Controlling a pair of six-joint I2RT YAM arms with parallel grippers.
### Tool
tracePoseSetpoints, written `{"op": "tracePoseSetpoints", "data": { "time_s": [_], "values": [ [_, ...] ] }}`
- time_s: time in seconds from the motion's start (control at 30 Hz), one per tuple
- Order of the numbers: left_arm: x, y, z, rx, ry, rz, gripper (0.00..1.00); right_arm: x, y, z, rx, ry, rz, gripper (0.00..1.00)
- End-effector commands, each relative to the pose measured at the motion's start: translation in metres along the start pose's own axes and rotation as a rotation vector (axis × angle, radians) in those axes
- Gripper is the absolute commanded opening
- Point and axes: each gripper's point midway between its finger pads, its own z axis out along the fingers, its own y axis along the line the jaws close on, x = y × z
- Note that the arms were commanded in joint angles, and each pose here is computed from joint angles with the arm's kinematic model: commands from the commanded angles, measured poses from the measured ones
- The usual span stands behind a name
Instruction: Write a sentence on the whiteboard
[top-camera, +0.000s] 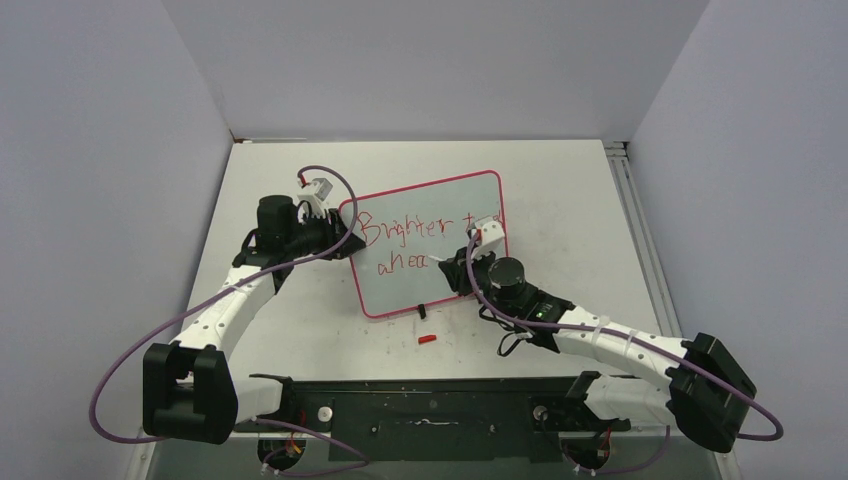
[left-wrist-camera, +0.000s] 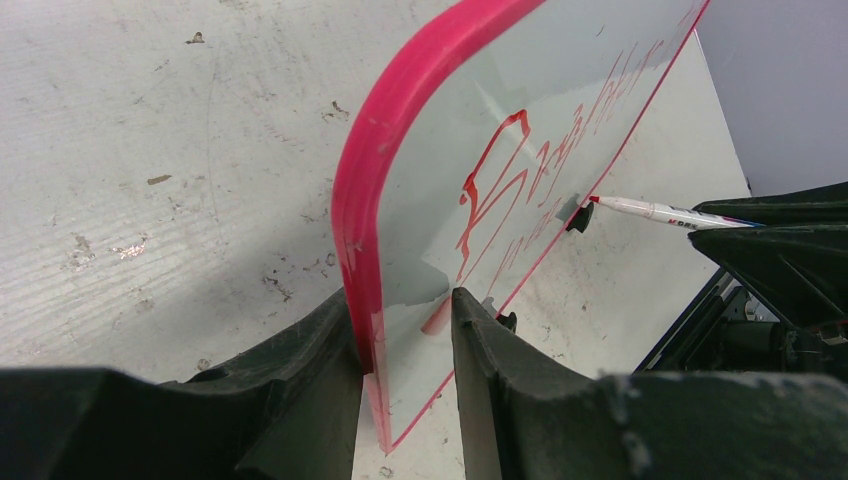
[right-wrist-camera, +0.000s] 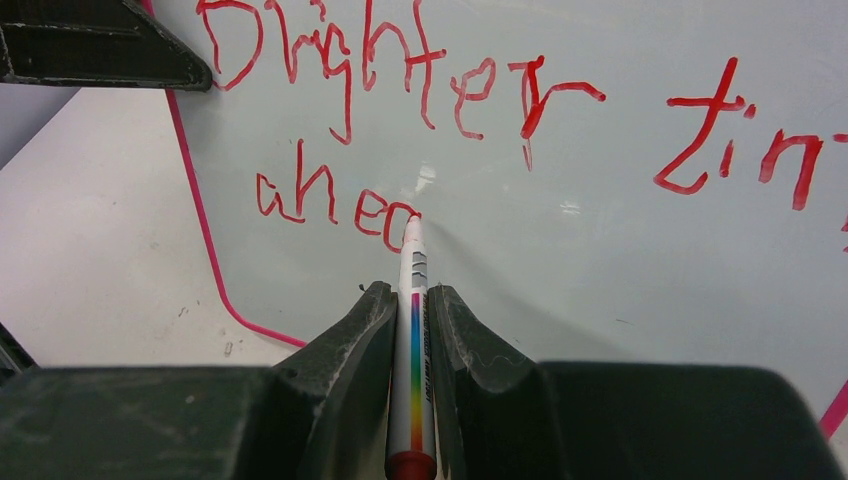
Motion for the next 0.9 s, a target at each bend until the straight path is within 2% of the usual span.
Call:
{"op": "tracePoseSetpoints", "data": {
  "time_s": [0.0, 0.87],
  "values": [
    [-0.025, -0.019, -0.007, 0.059, -0.061, 0.059, 0.34, -0.038, 0.014, 0.006, -0.047, -0.110, 0.036, 0.05],
    [-0.024, -0.016, -0.005, 0.051, -0.056, 0.057, 0.34, -0.011, -0.007, 0.004, -0.033, -0.057, 0.059, 0.05]
  ]
}}
